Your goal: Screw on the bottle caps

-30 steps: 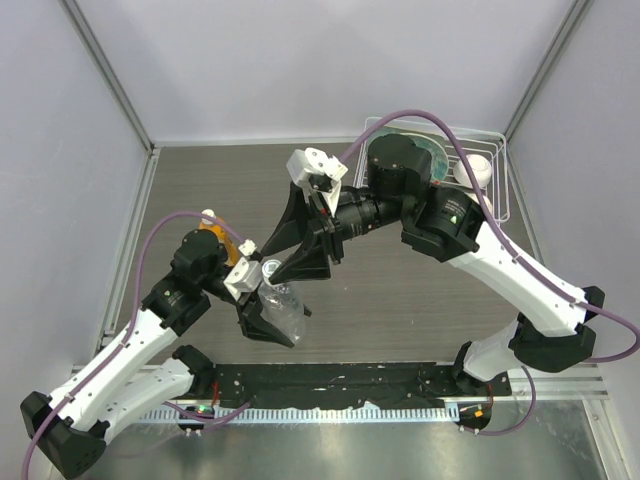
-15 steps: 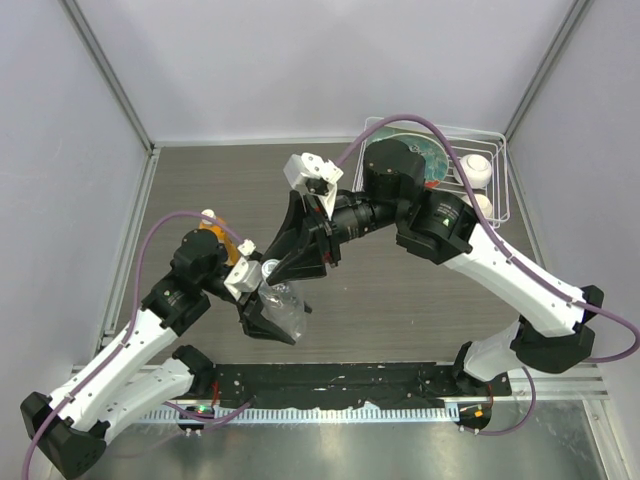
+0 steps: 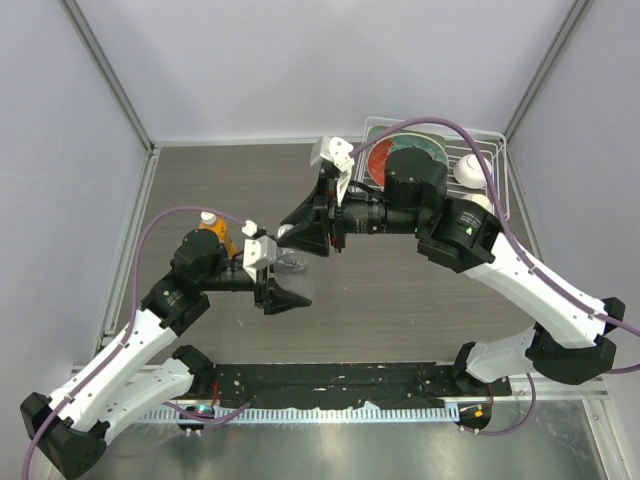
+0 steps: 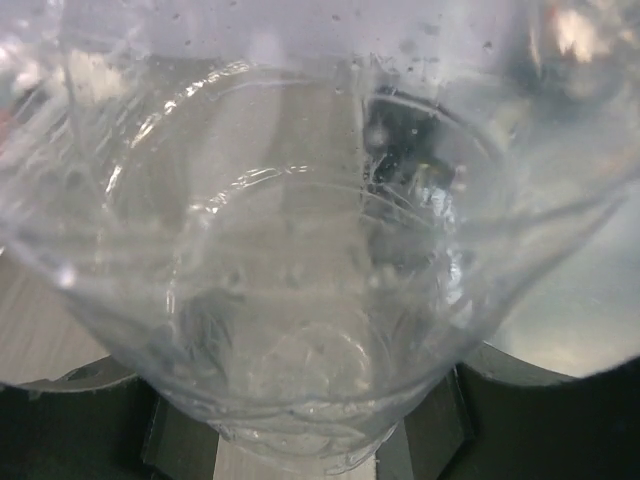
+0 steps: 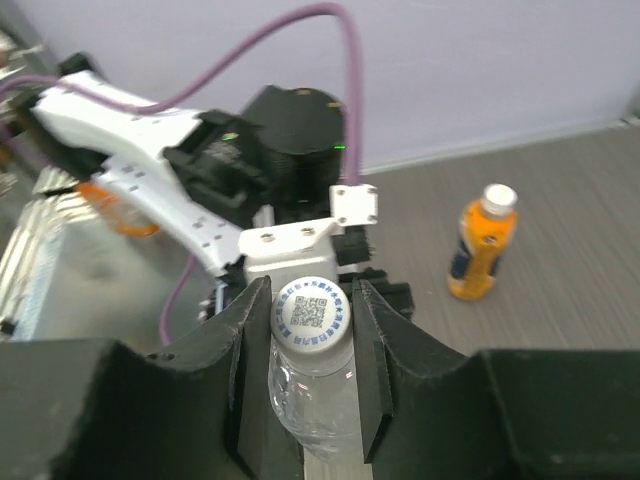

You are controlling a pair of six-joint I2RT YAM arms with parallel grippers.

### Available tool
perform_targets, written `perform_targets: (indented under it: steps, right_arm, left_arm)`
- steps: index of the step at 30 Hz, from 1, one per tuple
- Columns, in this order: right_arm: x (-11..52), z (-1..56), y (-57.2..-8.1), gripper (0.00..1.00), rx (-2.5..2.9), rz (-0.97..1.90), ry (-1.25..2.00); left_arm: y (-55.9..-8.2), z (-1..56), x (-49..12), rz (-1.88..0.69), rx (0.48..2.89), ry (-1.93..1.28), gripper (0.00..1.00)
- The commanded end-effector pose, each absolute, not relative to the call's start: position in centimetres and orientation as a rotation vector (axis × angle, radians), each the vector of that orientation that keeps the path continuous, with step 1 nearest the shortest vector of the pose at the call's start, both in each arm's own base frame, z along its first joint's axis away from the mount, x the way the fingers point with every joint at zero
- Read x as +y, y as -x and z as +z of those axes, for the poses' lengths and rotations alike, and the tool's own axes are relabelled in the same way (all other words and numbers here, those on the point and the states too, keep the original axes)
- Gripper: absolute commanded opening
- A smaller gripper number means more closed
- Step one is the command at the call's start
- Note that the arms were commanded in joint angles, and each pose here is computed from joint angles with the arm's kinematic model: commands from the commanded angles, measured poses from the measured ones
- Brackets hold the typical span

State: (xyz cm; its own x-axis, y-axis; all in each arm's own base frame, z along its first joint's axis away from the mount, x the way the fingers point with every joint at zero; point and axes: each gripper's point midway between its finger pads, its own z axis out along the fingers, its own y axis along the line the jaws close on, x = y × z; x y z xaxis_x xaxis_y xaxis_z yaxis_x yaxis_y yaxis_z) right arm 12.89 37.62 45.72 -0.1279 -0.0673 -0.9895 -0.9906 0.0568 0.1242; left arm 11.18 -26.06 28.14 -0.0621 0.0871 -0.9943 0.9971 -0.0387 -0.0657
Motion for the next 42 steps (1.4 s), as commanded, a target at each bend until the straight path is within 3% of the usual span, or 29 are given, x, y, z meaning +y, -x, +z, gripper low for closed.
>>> perform_targets:
  steps: [1, 18, 24, 25, 29, 32, 42]
  right_arm:
    - [36.9, 39.3, -19.8, 0.01, 1.731, 0.890, 0.918]
    - [35.7, 36.5, -27.4, 0.01, 1.902, 0.276, 0.314]
    - [37.4, 37.4, -27.6, 0.02, 1.851, 0.250, 0.282]
    - [37.6, 38.0, -27.7, 0.05, 1.838, 0.270, 0.275]
    - [38.9, 41.5, -27.5, 0.37, 1.783, 0.369, 0.289]
    - [40.0, 45.1, -26.4, 0.53, 1.724, 0.489, 0.365]
    - [37.6, 52.7, -19.1, 0.67, 1.567, 0.934, 0.653]
  left_arm:
    - [-16.7, 32.5, -25.4, -0.953, 1.274, -1.045, 0.00]
    - [-26.3, 34.3, -18.5, -0.492, 1.433, -0.428, 0.00]
    - [-27.5, 33.7, -16.7, -0.403, 1.463, -0.326, 0.00]
    - [-27.5, 33.4, -16.7, -0.407, 1.470, -0.325, 0.00]
    - [-26.9, 32.4, -17.6, -0.466, 1.494, -0.361, 0.00]
    - [-26.0, 31.4, -19.0, -0.541, 1.507, -0.433, 0.00]
    - [-20.0, 29.9, -23.9, -0.873, 1.444, -0.799, 0.00]
